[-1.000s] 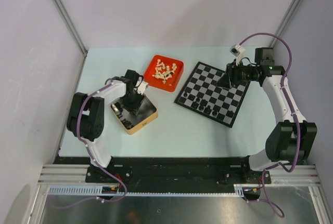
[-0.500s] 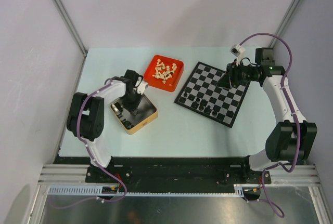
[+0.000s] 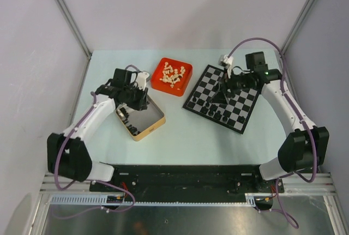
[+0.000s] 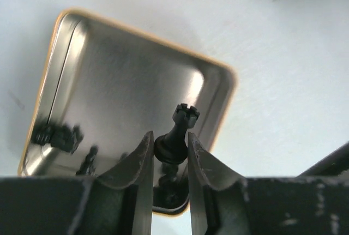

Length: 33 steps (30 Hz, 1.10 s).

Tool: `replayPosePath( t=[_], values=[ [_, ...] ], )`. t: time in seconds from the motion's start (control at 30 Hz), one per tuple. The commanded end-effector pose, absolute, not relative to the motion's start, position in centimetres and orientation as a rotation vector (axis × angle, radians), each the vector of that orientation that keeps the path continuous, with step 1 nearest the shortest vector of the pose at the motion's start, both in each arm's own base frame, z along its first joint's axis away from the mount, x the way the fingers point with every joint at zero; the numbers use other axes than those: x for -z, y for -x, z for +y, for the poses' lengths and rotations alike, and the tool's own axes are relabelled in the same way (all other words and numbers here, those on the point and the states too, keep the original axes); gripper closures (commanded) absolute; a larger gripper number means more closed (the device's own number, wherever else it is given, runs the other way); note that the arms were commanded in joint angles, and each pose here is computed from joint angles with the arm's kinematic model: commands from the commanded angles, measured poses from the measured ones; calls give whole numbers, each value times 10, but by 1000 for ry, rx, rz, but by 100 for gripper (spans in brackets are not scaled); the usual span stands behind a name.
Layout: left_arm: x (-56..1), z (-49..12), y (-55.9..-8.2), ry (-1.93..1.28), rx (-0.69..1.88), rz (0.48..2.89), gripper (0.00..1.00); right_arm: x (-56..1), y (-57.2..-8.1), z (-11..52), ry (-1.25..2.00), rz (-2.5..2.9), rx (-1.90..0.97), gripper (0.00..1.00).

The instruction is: Set up the chess pieces on the board

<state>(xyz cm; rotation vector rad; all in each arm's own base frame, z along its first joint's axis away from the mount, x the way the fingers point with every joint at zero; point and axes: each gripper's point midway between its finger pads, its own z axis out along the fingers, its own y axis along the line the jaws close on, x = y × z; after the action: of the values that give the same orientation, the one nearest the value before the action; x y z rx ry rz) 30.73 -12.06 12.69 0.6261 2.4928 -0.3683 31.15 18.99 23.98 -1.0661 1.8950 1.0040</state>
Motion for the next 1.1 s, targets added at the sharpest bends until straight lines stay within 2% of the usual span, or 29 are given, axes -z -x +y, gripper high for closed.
replayPosePath(
  t=[0.0,0.07,0.23,0.53,0.87,1.07],
  values=[
    [-177,-183,-288,-823,699,2204,85,-261,-263,223,1422,1524,-1103,16],
    [-191,-212,-277,-912,788,2102,85,-262,-244,238,1526,1443,-1135,13],
    [-214,-272,-248,-1076,978,1936,85,-263,-235,259,1658,1326,-1122,12],
    [-225,-318,-226,-1189,1135,1848,85,-260,-229,267,1703,1319,-1120,16],
    [-232,-329,-220,-1189,1211,1812,85,-248,-220,282,1736,1346,-1164,37],
    [-235,-331,-216,-1191,1233,1799,85,-243,-222,286,1740,1367,-1160,43]
  ],
)
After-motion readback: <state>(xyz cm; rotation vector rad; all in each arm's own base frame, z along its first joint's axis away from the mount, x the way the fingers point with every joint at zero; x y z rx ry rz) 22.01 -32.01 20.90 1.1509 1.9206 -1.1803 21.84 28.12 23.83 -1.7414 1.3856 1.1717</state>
